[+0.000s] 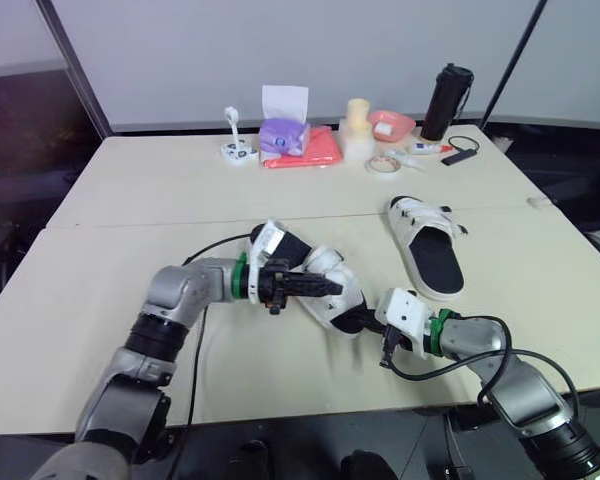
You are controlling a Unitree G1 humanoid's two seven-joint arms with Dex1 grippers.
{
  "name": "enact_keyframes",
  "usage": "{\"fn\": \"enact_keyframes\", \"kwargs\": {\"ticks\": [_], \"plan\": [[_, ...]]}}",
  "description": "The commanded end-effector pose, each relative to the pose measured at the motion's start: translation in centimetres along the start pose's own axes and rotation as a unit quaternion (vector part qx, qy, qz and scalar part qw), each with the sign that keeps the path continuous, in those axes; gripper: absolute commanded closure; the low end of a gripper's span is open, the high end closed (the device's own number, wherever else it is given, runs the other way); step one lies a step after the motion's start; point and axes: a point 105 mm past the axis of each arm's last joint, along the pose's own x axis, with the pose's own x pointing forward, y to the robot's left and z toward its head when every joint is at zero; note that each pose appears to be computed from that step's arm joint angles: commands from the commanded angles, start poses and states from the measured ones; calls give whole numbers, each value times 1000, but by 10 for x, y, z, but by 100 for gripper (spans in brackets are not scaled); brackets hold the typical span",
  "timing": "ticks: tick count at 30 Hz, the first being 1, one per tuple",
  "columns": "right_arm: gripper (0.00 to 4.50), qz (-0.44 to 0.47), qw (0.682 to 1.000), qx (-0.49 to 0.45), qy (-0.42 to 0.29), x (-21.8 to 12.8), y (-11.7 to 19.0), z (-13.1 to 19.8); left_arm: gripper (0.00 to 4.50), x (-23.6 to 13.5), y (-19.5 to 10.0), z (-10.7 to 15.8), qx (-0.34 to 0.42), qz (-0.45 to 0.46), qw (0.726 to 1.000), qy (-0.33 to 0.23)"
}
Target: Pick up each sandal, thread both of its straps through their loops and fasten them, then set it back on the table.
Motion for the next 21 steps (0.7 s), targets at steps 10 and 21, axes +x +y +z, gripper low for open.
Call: {"fn": "enact_keyframes", "kwargs": {"ticks": [10, 21], "plan": [[450, 4, 998, 31, 53, -3, 11, -28, 444, 10, 29, 2, 55, 52, 997, 29], [450, -3, 998, 32, 53, -3, 11, -28, 5, 19, 51, 13, 49, 107, 993, 2]]}}
